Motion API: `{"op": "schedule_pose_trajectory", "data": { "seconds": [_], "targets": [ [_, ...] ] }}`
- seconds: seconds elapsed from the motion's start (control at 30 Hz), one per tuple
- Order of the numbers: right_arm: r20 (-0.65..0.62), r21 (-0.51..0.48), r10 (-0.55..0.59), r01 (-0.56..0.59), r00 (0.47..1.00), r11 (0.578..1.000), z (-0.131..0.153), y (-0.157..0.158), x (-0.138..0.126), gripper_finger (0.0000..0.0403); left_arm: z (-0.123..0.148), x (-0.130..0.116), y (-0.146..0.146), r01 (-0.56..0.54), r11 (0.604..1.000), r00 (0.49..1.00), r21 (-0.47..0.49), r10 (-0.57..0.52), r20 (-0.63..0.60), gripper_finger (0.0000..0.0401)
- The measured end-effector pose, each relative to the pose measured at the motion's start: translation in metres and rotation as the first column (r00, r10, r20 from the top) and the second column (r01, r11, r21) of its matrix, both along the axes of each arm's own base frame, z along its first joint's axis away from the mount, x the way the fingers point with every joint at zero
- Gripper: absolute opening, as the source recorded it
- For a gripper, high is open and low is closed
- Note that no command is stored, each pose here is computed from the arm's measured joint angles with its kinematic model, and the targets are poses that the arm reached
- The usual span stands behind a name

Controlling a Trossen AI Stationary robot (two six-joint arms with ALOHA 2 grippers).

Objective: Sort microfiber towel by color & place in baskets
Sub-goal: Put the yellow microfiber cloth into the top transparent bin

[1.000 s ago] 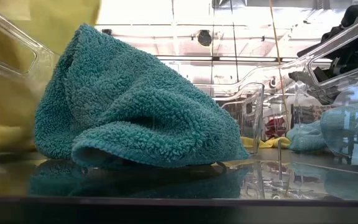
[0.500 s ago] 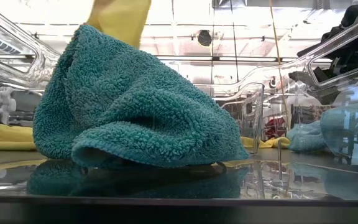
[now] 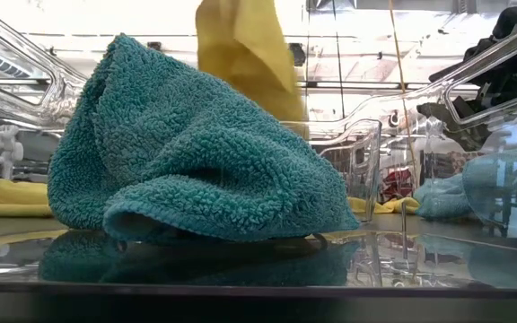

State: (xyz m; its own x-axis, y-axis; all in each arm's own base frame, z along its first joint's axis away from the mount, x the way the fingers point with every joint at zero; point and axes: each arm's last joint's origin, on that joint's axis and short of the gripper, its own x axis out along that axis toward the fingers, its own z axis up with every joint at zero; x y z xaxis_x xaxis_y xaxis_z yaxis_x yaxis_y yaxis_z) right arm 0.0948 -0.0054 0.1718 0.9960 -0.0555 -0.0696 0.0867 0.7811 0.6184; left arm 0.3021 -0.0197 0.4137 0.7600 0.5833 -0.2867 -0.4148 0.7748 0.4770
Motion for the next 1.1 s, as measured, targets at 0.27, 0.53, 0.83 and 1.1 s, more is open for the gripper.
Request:
{"op": "schedule_pose_trajectory", "data": {
  "seconds": [0.27,0.53,0.83,1.1],
  "targets": [
    [0.0,0.0,0.0,0.0,1.0,1.0,0.0,0.0,0.0,0.0215,-0.032,0.032,0.004,0.042,0.999,0.993,-0.026,-0.044,-0.106,0.0],
    [0.0,0.0,0.0,0.0,1.0,1.0,0.0,0.0,0.0,0.0215,-0.074,0.065,0.0,0.071,0.994,0.974,-0.086,-0.087,-0.21,0.0],
    [0.0,0.0,0.0,0.0,1.0,1.0,0.0,0.0,0.0,0.0215,-0.138,0.097,0.005,0.051,0.977,0.923,-0.207,-0.125,-0.364,0.0009],
    [0.0,0.0,0.0,0.0,1.0,1.0,0.0,0.0,0.0,0.0215,-0.189,0.11,0.005,0.025,0.933,0.845,-0.358,-0.211,-0.491,0.0011]
  ]
}}
